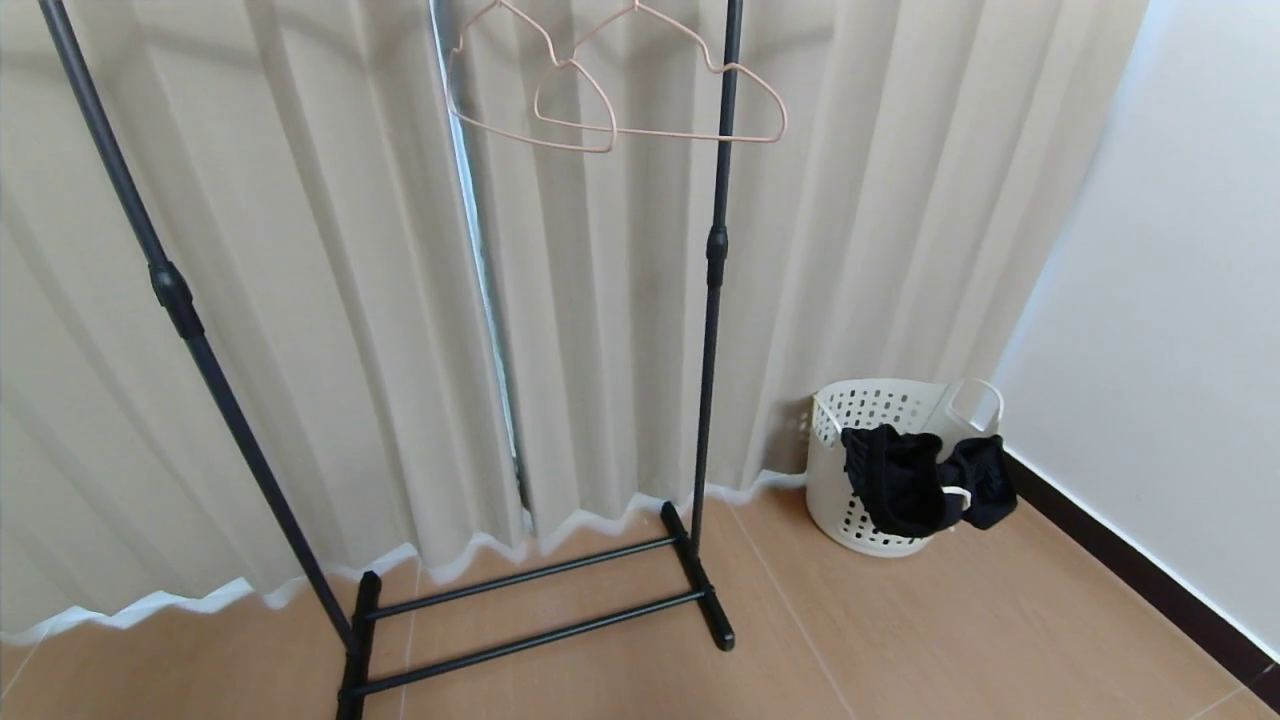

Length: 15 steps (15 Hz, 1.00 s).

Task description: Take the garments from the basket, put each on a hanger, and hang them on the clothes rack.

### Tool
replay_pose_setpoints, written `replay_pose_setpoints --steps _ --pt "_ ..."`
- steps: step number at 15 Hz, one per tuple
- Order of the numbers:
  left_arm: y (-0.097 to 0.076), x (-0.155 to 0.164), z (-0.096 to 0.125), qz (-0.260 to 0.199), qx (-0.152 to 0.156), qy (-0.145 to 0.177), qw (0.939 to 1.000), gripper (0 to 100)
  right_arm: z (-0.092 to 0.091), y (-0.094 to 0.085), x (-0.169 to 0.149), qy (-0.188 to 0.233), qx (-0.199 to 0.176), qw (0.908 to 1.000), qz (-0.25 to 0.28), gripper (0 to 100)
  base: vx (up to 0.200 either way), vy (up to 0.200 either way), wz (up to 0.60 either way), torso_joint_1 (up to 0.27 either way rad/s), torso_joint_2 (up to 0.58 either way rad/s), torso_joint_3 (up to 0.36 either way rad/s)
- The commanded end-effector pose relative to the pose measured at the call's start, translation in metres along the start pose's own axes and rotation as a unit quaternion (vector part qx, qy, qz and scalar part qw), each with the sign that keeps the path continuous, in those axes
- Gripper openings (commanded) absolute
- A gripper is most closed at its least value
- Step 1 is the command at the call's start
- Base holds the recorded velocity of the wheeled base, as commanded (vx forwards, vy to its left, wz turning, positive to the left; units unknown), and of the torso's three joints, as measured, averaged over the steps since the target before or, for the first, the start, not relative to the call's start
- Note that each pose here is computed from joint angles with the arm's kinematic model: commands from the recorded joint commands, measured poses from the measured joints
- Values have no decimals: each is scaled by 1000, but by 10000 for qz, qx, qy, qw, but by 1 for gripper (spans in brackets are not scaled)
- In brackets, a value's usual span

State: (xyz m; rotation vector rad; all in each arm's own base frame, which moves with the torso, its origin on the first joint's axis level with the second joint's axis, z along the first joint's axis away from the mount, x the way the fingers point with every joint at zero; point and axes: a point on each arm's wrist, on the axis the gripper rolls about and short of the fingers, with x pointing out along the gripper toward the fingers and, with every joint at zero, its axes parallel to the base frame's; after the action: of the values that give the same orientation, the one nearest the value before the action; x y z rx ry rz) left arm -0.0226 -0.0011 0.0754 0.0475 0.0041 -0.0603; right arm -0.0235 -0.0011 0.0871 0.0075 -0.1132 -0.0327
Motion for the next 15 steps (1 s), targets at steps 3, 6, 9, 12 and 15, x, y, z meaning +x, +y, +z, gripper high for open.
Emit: replay_pose_setpoints --steps 3,6,9,12,15 --pt "0 0 0 2 0 -5 10000 100 0 0 0 -2 -1 10000 -4 100 0 -200 0 -1 2 6" --pt "0 0 0 2 -8 -5 10000 100 0 0 0 -2 7 10000 -4 100 0 -200 0 7 2 -1" --pt "0 0 0 -6 -8 -5 10000 100 0 0 0 -2 7 10000 -4 100 0 -200 0 4 4 2" --pt "0 0 0 -14 -8 2 10000 100 0 0 0 -2 -1 10000 -4 100 133 -67 0 -2 1 4" --pt "0 0 0 -29 -1 2 10000 100 0 0 0 -2 -1 10000 -4 100 200 0 0 1 2 4"
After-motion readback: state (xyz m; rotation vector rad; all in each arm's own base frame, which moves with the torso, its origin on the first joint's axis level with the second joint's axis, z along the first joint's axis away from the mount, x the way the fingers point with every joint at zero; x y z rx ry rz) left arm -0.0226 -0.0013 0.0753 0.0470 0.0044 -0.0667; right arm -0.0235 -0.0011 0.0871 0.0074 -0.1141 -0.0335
